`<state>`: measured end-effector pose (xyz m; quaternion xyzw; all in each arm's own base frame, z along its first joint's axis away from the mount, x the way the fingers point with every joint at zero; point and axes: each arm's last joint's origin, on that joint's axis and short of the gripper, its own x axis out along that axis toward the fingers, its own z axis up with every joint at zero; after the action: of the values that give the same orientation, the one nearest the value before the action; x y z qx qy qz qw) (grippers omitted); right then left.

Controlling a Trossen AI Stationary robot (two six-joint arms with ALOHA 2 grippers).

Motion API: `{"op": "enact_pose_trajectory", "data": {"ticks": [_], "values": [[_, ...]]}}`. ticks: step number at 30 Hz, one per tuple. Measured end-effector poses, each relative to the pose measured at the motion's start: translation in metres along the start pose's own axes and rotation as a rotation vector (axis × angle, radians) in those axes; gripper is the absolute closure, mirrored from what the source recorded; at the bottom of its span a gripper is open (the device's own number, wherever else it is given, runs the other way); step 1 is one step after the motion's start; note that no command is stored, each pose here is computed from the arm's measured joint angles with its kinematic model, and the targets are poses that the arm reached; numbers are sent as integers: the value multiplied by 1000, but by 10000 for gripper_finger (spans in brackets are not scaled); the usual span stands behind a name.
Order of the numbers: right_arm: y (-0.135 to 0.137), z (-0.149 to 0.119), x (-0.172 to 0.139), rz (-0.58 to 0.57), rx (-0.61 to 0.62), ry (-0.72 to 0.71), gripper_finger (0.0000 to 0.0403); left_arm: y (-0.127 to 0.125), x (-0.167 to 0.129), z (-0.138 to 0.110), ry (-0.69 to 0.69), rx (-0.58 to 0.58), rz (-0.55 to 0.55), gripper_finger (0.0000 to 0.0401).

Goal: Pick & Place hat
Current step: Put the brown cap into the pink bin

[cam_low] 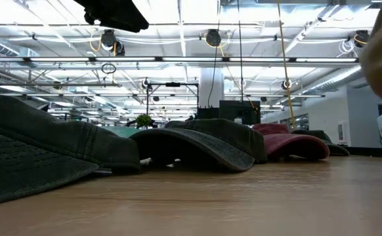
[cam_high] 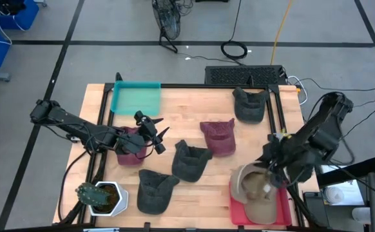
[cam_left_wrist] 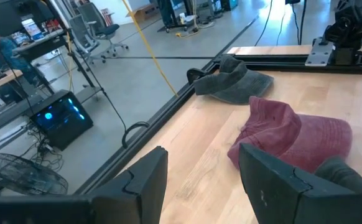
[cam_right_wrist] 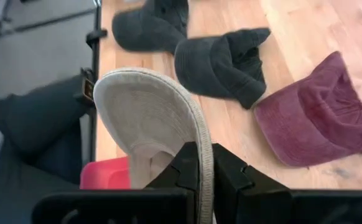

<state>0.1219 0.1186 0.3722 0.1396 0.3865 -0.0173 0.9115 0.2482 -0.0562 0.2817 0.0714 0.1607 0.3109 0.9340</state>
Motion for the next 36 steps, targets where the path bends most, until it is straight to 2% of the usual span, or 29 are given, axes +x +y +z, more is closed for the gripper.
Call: {"op": "enact_pose_trajectory", "data": {"ticks": [4, 8, 13, 18, 21, 36], "values": [[-9, 10, -25, 25, 51, -16, 390, 0, 0, 0, 0, 2, 0, 201], [-9, 14, -30, 38, 79, -24, 390, 0, 0, 0, 1, 15, 1, 201], [-1, 10, -18, 8, 49, 62, 390, 0, 0, 0, 2, 12, 1, 201], [1, 3, -8, -90, 116, 126, 390, 0, 0, -1, 5, 6, -7, 201], [11, -1, 0, -108, 96, 149, 390, -1, 0, -1, 6, 5, -22, 201], [54, -31, 28, -197, 80, 173, 390, -1, 0, -1, 6, 2, -23, 201]]}}
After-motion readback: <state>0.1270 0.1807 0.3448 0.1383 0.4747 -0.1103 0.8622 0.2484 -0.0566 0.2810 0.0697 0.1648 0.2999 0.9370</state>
